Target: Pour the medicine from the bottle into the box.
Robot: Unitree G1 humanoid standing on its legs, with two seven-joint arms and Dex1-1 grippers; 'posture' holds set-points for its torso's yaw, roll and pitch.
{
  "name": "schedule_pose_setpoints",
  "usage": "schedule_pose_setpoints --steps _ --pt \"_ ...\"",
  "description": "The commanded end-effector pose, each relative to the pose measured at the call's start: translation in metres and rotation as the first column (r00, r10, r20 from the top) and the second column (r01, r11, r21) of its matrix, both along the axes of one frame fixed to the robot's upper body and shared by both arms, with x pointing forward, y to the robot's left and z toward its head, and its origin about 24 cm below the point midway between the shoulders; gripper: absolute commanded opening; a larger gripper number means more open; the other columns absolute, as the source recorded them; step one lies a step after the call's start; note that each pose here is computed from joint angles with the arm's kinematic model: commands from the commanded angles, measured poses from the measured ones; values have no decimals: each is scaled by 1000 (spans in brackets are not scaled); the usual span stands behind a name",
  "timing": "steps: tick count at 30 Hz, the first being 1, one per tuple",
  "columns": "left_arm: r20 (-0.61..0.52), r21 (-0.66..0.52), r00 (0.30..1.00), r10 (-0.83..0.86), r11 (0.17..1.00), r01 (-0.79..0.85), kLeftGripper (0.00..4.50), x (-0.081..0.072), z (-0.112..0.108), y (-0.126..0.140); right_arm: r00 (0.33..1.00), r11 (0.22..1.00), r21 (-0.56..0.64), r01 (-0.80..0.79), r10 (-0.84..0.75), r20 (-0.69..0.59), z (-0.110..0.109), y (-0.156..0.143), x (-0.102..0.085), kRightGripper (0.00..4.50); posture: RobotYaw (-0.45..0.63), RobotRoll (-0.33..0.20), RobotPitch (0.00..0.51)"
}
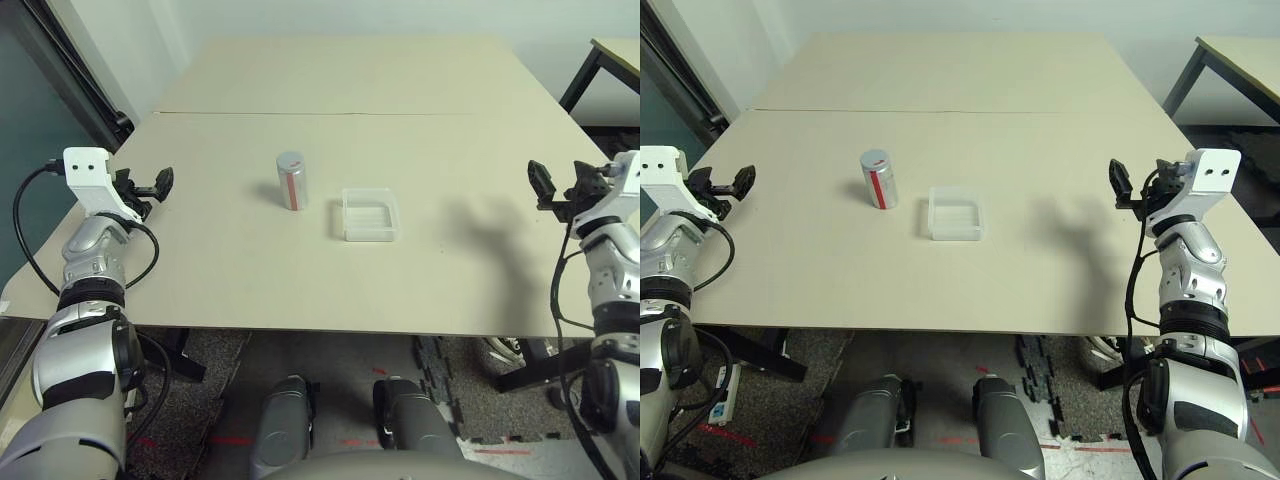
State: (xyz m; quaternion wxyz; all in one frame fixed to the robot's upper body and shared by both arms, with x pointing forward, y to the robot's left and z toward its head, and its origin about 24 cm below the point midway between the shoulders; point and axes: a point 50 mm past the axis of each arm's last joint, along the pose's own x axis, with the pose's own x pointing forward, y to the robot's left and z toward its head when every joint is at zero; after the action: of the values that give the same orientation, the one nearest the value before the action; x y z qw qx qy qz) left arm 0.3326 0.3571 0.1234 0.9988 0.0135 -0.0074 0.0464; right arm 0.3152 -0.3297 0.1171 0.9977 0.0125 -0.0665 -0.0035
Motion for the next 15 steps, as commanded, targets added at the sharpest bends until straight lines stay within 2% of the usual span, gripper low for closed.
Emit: schedule_pose_setpoints --steps 1,4,9,15 --pt "-33 1 999 24 1000 -24 4463 -4 -6 5 1000 1000 2 16 -16 4 4 -6 -4 4500 3 0 93" --pt "-29 -1 1000 0 1000 0 4463 0 -4 1 1000 1000 -9 12 -12 6 8 -7 -4 4500 -14 0 100" --pt "22 13 988 -150 989 150 4463 14 16 -17 998 998 -20 -61 62 29 28 -1 0 4500 -26 0 98" --pt "61 51 904 -423 906 420 4463 26 50 -44 964 962 -61 -264 264 -8 54 19 1 4500 16 0 90"
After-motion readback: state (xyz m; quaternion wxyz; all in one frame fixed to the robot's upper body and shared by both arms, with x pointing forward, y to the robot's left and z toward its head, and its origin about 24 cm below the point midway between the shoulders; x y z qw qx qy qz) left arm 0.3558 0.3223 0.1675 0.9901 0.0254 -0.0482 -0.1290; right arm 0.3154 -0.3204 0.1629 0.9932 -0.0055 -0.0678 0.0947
